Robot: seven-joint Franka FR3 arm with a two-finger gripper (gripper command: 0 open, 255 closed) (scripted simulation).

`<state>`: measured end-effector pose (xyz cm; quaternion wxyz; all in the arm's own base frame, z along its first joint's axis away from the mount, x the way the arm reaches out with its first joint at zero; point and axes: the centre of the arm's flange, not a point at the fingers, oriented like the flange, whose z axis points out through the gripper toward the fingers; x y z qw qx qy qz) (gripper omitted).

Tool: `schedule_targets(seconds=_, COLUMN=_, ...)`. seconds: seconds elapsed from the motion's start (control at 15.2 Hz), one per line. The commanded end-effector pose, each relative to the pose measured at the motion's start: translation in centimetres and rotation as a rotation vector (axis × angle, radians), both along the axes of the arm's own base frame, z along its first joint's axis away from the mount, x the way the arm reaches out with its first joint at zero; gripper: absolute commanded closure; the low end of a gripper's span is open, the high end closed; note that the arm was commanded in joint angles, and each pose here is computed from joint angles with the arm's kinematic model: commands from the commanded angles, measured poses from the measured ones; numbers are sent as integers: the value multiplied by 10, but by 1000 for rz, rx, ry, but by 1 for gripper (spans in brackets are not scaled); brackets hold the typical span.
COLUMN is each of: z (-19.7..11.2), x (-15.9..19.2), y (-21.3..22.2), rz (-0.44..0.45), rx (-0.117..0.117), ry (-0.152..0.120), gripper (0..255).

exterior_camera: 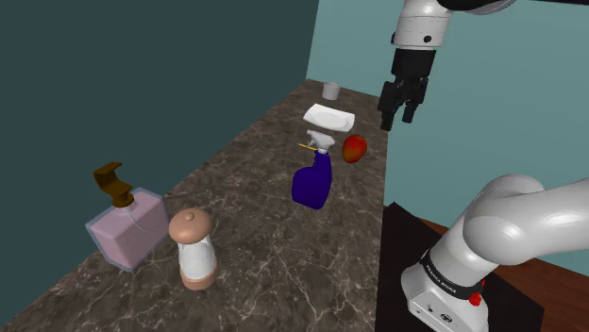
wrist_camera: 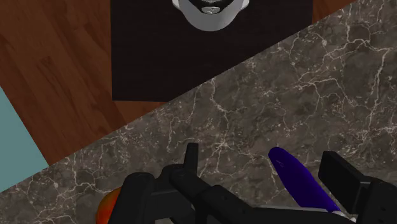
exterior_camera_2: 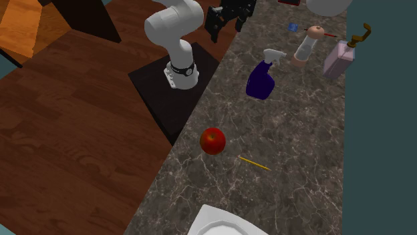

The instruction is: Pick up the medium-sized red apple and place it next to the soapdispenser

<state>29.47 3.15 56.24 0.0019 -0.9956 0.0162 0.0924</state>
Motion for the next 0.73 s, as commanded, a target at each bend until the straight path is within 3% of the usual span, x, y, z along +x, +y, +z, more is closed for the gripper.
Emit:
schedule_targets(seconds=0.0, z=0, x=0, y=0, rz=0, rx=0, ry=0, gripper=0)
schedule_targets(seconds=0.66, z=-57, x=66, y=-91, rz=15, rx=25, ry=-91, gripper=0)
